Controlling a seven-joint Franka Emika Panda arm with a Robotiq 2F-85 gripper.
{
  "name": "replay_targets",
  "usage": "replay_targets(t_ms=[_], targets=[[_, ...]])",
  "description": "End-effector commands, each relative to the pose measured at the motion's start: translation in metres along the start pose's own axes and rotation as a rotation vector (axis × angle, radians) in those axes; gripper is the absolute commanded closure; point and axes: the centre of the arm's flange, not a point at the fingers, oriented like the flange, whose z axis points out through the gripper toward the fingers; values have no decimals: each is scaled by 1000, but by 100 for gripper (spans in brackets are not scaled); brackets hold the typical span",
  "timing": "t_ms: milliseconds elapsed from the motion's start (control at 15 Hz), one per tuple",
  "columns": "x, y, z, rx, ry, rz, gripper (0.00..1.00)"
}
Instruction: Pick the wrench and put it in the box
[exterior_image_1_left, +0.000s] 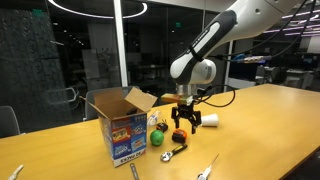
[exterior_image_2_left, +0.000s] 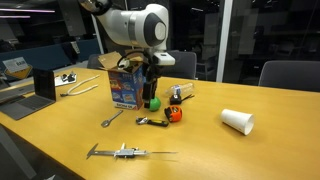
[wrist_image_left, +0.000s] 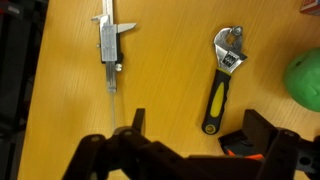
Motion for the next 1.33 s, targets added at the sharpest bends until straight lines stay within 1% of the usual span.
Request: replay_targets(t_ms=[0, 200, 467, 800, 1267], targets=[[-6, -30, 16, -12, -67, 151, 0], [-6, -34, 38, -30, -96, 201, 0], [-4, -37, 62, -18, -131, 165, 0], [-1, -51, 75, 24, -92, 96, 0], [11, -67, 105, 8, -81, 51, 0]])
